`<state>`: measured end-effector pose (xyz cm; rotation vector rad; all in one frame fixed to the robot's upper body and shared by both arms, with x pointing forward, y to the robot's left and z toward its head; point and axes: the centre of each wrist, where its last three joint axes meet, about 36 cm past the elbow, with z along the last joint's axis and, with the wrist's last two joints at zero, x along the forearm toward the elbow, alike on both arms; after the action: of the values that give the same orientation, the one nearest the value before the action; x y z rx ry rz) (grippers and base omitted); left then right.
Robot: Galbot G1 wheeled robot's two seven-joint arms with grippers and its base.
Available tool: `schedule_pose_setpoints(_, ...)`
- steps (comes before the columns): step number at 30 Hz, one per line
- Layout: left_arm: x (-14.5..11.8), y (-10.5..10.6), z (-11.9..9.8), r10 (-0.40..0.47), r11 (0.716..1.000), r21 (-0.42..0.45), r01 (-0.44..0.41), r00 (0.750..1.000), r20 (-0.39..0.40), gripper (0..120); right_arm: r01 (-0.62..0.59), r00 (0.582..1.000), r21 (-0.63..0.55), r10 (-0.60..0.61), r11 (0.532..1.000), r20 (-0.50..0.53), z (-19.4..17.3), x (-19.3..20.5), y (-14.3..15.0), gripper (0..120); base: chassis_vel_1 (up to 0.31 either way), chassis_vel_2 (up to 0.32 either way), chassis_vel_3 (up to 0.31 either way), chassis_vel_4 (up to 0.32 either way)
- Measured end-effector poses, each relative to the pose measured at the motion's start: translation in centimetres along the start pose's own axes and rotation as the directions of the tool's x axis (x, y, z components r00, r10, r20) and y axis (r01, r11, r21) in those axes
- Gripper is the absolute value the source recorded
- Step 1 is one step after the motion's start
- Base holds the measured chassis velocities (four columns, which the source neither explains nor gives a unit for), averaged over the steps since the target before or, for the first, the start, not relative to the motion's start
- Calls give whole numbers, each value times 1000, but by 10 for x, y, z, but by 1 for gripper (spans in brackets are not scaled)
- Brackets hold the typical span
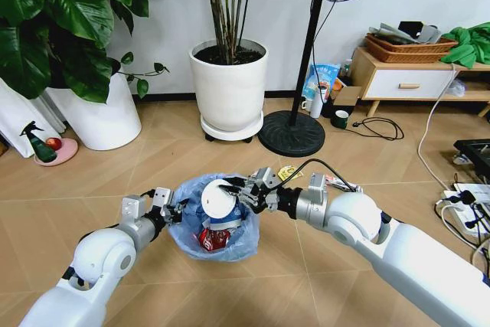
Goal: Pick up the trash bin and place the garbage on the floor into it.
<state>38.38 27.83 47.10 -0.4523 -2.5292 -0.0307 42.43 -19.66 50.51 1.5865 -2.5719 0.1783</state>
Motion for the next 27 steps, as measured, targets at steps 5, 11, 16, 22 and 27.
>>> schedule_pose_setpoints(5,0,-1,1,0,1000,0,0,1000,-2,0,-25,1000,-7,25,1000,10,1,-2,-1,50,0,0,0,0)
schedule_pose_setpoints(11,1,-1,1,0,1000,0,0,1000,-1,0,-67,998,-18,67,998,19,1,0,-5,76,0,0,0,0)
schedule_pose_setpoints(16,1,0,0,-5,1000,1,5,1000,3,0,-143,988,-42,145,989,47,-3,2,-7,92,0,0,0,0)
schedule_pose_setpoints(22,4,1,0,-12,1000,5,12,1000,9,0,-314,945,-76,319,947,68,-6,10,-9,100,0,0,0,0)
schedule_pose_setpoints(27,6,-1,1,-15,1000,14,15,1000,16,0,-457,884,-106,464,883,54,-7,20,-9,100,0,0,0,0)
